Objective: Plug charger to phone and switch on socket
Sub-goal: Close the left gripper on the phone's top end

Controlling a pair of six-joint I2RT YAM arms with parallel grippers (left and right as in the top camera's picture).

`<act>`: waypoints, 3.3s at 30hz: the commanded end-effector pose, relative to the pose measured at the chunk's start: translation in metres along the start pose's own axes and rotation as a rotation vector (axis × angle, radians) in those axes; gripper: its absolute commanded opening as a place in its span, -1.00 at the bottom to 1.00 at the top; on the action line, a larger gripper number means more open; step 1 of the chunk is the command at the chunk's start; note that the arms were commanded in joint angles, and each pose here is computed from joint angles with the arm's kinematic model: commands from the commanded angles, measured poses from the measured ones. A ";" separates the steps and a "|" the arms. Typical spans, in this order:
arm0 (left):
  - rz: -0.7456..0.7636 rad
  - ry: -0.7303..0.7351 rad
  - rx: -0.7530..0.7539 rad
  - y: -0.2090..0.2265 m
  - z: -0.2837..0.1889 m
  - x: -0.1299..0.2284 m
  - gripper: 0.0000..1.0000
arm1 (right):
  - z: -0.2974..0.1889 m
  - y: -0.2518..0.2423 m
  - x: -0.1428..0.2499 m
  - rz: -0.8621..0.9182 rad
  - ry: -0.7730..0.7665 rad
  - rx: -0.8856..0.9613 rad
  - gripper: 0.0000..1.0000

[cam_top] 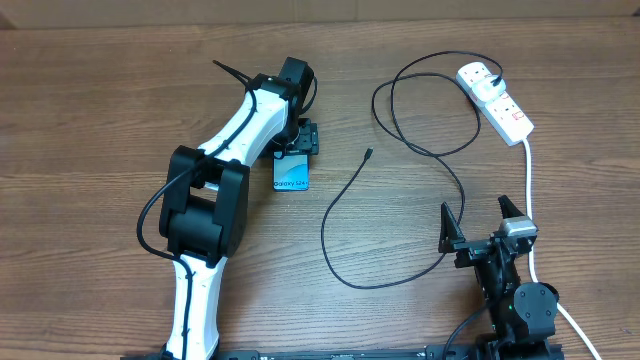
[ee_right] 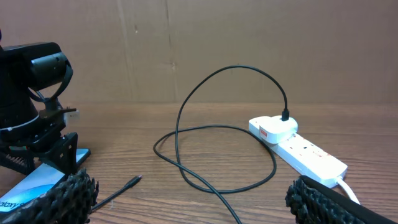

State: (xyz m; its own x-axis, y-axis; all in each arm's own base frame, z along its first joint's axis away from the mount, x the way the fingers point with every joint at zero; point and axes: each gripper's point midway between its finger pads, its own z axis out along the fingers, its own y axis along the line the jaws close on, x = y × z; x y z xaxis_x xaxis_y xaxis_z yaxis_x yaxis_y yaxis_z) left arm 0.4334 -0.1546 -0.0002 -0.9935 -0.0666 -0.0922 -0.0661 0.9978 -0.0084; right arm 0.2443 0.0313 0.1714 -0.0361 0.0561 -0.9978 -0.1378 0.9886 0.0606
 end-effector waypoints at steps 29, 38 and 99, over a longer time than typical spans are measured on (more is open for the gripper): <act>0.012 0.105 -0.074 0.015 0.034 0.029 0.56 | 0.000 -0.001 0.002 0.006 -0.004 0.005 1.00; 0.012 0.105 -0.074 0.015 0.034 0.029 0.57 | 0.000 -0.001 0.002 0.006 -0.004 0.005 1.00; -0.049 0.130 0.054 -0.010 -0.015 0.012 0.37 | 0.000 -0.001 0.002 0.006 -0.004 0.005 1.00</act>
State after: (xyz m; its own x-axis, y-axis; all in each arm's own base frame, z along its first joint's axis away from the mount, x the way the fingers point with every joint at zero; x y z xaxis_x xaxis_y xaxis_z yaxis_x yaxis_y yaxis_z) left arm 0.4129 -0.1563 0.0062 -0.9953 -0.0870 0.0426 -0.0875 0.9961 -0.0093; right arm 0.2443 0.0313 0.1714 -0.0361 0.0561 -0.9978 -0.1378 0.9886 0.0606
